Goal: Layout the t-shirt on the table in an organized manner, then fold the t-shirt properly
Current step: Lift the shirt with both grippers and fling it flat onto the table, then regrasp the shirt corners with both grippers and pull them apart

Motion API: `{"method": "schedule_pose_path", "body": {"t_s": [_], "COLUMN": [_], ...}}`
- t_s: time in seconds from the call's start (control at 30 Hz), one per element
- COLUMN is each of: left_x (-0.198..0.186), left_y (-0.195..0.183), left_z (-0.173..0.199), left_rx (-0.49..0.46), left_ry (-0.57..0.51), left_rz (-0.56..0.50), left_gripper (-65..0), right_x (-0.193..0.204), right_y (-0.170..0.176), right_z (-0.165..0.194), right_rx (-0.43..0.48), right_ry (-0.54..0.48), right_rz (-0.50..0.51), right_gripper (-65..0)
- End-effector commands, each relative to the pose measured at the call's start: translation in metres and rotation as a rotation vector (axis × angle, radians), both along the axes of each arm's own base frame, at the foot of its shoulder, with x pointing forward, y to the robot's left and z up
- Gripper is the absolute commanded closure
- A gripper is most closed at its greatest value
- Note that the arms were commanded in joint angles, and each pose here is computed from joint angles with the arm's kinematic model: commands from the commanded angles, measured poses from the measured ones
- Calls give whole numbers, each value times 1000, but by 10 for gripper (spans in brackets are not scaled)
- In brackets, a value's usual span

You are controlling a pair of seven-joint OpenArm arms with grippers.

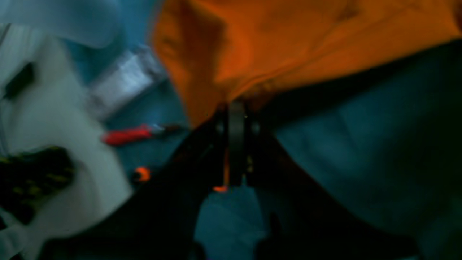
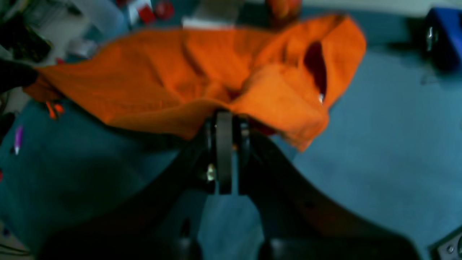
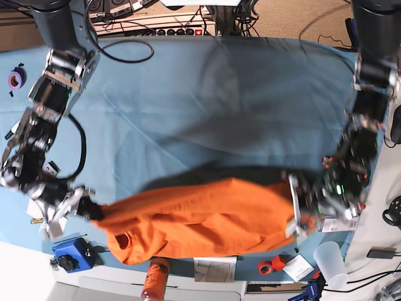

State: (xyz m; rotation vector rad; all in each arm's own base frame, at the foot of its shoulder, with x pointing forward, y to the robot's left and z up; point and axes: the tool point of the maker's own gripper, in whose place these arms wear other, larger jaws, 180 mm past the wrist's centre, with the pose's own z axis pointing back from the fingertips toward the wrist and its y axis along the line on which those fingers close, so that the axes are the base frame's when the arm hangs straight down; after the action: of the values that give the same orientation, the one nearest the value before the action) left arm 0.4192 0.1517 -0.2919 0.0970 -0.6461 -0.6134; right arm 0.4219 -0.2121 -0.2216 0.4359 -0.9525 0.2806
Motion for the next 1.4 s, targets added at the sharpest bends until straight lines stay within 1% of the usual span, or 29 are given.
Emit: {"method": "schedule_pose_path", "body": {"t_s": [0.0, 0.1, 0.23, 0.33, 0.43, 0.6, 0.77, 0.93, 1.13, 1.37], "left_x": [3, -24, -60, -88, -113, -138, -157, -169, -186, -198], "left_y": [7, 9, 18, 24, 23, 12, -1, 11, 13, 33], "left_z": [16, -2, -25, -46, -66, -83, -98, -108, -118, -125], "left_rx": [-1, -40, -91, -94, -94, -110, -140, -69, -55, 41], "left_ry": [-60, -44, -7, 52, 114, 166, 216, 234, 274, 284], "left_rz": [16, 41, 87, 111, 112, 107, 109, 125, 127, 156], "left_gripper": [0, 0, 0, 0, 0, 0, 0, 0, 0, 0], "right_x": [1, -21, -53, -75, -99, -129, -147, -164, -185, -202], "right_y": [-2, 0, -15, -32, -43, -48, -48, -47, -48, -48], "right_z": [15, -7, -30, -50, -73, -100, -116, -128, -143, -154], "right_rx": [4, 13, 25, 36, 40, 19, 14, 4, -5, -8], "right_ry": [-56, -18, 22, 73, 137, 213, 269, 310, 369, 416], "right_rz": [3, 6, -46, -103, -143, -142, -143, -132, -130, -130], "right_gripper": [0, 0, 0, 0, 0, 0, 0, 0, 0, 0]}}
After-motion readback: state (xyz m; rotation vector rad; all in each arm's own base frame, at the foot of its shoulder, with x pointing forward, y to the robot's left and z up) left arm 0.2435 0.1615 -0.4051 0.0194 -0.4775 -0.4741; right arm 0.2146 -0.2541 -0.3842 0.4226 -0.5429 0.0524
